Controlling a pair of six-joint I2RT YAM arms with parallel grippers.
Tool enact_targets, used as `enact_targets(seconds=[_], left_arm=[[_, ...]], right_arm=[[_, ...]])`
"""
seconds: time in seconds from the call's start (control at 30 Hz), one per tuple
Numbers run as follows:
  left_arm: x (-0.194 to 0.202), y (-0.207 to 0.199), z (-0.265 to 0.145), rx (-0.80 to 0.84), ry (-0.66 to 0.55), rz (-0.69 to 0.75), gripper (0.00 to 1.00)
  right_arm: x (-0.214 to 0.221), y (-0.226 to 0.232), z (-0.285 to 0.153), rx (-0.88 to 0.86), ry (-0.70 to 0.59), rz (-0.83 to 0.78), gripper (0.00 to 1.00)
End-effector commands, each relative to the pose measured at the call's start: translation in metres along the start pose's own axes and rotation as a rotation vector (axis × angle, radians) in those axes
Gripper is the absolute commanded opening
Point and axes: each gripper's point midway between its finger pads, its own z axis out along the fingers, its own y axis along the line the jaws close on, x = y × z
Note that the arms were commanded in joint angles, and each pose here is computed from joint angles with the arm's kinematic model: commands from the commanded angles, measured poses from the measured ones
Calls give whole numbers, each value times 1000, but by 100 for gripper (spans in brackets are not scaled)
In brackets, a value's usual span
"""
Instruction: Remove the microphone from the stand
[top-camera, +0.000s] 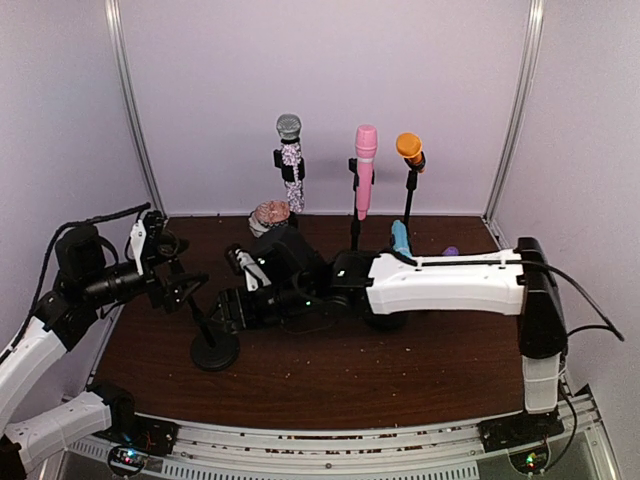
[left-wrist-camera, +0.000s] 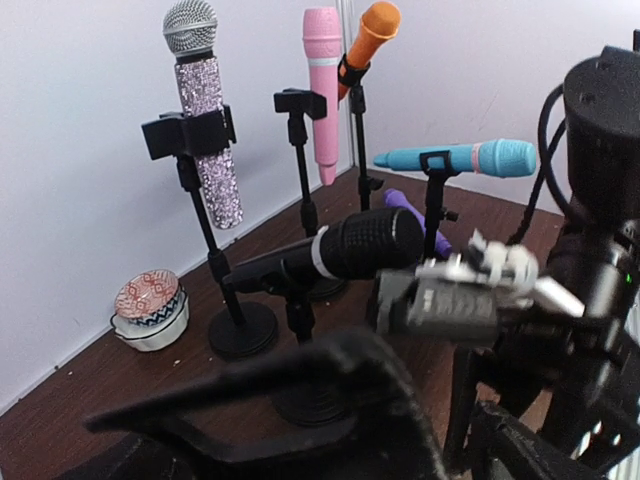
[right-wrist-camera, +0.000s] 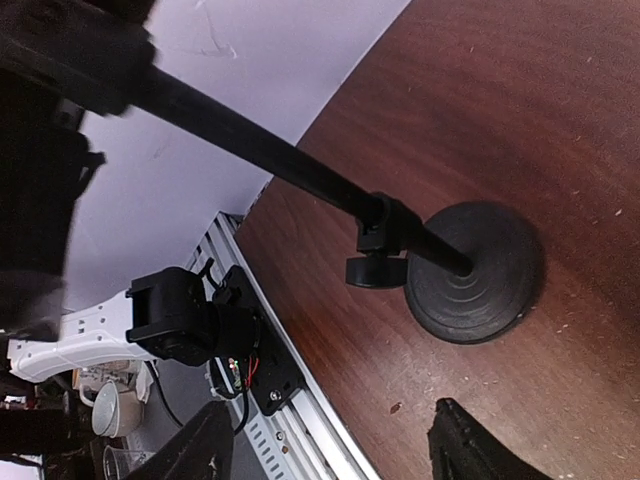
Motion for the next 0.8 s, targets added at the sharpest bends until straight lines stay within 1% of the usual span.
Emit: enact_targets(seconds=[0.0, 0.13, 0.37, 0.5, 0.63, 0.77], left_arm=[[-12, 8, -9, -55, 26, 60, 98], [-10, 3, -13, -33, 67, 51, 98], [-11, -2, -28, -22, 159, 76, 98], [-14, -7, -36, -14, 157, 79, 98], [-12, -13, -40, 4, 154, 86, 97], [-14, -16, -42, 15, 159, 96, 96]], right_arm=[[8, 14, 30, -125, 70, 49, 68], [7, 14, 51, -194, 84, 104, 66], [-8, 6, 70, -271, 36, 202, 57], [-15, -3, 80, -278, 12, 240, 50], [-23, -9, 89, -280, -17, 272, 41], [-25, -14, 96, -275, -26, 295, 35]])
